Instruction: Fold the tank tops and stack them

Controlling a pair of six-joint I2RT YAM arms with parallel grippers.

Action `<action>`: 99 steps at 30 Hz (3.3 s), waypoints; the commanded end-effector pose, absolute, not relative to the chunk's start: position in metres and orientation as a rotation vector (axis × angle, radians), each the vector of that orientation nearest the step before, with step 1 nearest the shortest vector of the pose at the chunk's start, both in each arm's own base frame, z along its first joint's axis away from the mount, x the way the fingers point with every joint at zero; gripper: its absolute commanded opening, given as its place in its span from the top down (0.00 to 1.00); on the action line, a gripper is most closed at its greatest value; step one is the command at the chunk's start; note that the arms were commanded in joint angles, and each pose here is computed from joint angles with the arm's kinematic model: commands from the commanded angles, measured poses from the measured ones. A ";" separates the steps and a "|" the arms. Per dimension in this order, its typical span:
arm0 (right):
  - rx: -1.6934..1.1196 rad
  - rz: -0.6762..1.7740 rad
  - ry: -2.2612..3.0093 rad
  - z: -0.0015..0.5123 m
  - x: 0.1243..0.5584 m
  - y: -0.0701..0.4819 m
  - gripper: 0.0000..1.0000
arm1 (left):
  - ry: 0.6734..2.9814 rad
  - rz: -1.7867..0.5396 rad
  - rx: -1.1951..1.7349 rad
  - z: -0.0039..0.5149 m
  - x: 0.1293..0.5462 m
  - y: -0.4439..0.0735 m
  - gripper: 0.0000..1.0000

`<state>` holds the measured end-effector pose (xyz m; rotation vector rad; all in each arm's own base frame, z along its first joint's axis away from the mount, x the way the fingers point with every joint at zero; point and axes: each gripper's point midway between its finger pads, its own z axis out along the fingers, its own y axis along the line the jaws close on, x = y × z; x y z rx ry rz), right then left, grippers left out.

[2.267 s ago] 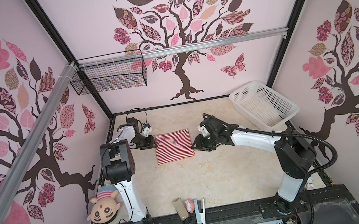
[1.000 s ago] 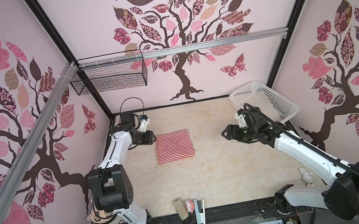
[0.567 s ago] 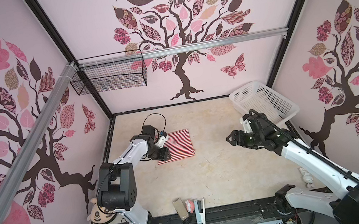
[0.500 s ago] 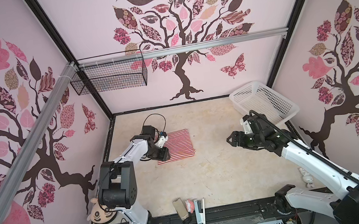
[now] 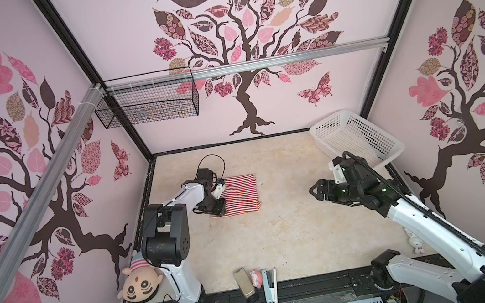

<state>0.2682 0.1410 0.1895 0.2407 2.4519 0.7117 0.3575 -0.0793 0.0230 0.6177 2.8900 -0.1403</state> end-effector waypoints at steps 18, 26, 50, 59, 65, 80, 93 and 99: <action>0.397 0.253 2.314 0.196 0.319 0.044 0.02 | 2.171 -0.244 0.154 0.220 0.332 -0.039 0.03; 0.316 0.045 2.045 0.190 0.333 0.014 0.04 | 2.050 -0.101 0.120 0.157 0.337 -0.011 0.03; 0.130 -0.083 1.748 0.142 0.348 0.005 0.06 | 1.783 -0.156 0.097 0.130 0.380 -0.006 0.03; 0.093 0.001 1.698 0.143 0.357 0.010 0.06 | 1.805 -0.134 0.068 0.111 0.387 0.000 0.03; 0.091 0.007 1.701 0.130 0.370 0.005 0.06 | 1.793 -0.142 0.088 0.109 0.391 -0.005 0.03; 0.108 -0.021 1.757 0.114 0.384 0.001 0.00 | 1.856 -0.127 0.069 0.104 0.398 -0.001 0.03; 0.114 -0.016 1.774 0.111 0.388 0.001 0.00 | 1.856 -0.127 0.065 0.104 0.398 -0.001 0.03; 0.114 -0.015 1.774 0.111 0.388 0.001 0.00 | 1.858 -0.127 0.065 0.103 0.397 -0.001 0.03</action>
